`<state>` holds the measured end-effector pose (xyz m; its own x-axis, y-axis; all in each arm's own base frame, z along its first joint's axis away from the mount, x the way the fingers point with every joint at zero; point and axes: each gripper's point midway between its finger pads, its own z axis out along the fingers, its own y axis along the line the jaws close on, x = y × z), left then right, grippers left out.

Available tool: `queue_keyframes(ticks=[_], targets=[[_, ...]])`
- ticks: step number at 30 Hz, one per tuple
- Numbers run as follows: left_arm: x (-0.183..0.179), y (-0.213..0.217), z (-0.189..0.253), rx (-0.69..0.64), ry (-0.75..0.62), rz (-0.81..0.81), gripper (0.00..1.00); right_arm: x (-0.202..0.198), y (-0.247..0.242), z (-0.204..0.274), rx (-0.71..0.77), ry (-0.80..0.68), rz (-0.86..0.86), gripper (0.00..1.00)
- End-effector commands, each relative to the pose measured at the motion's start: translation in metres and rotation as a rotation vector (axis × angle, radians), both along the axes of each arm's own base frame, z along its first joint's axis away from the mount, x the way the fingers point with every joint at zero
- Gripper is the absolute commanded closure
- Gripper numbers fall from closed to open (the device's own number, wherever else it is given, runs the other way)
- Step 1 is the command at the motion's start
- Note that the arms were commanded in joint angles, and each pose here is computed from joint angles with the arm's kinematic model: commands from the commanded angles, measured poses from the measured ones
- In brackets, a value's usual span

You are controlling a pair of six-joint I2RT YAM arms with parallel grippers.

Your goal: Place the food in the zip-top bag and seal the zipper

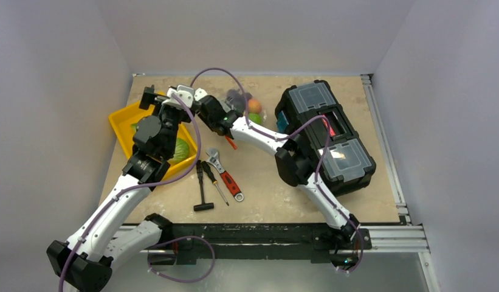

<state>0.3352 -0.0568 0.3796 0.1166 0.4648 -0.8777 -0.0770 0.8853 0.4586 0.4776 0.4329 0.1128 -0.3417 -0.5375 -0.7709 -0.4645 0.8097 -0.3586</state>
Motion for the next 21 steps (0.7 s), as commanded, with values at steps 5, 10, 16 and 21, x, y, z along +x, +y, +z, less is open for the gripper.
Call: queue_keyframes(ticks=[5, 10, 16, 21], targets=[[0.006, 0.004, 0.000, -0.079, -0.020, 0.036, 0.02, -0.034, 0.015, 0.064, 0.263, 0.122, 0.115, 0.32], [0.001, 0.007, 0.005, -0.097, -0.035, 0.041, 0.01, -0.064, -0.007, 0.123, 0.348, 0.132, 0.119, 0.21], [-0.010, 0.004, 0.016, -0.166, -0.072, 0.001, 0.00, -0.116, -0.067, 0.172, 0.434, 0.112, 0.074, 0.10], [-0.033, -0.001, 0.015, -0.274, -0.016, -0.083, 0.00, -0.165, -0.133, 0.210, 0.519, 0.047, 0.025, 0.02]])
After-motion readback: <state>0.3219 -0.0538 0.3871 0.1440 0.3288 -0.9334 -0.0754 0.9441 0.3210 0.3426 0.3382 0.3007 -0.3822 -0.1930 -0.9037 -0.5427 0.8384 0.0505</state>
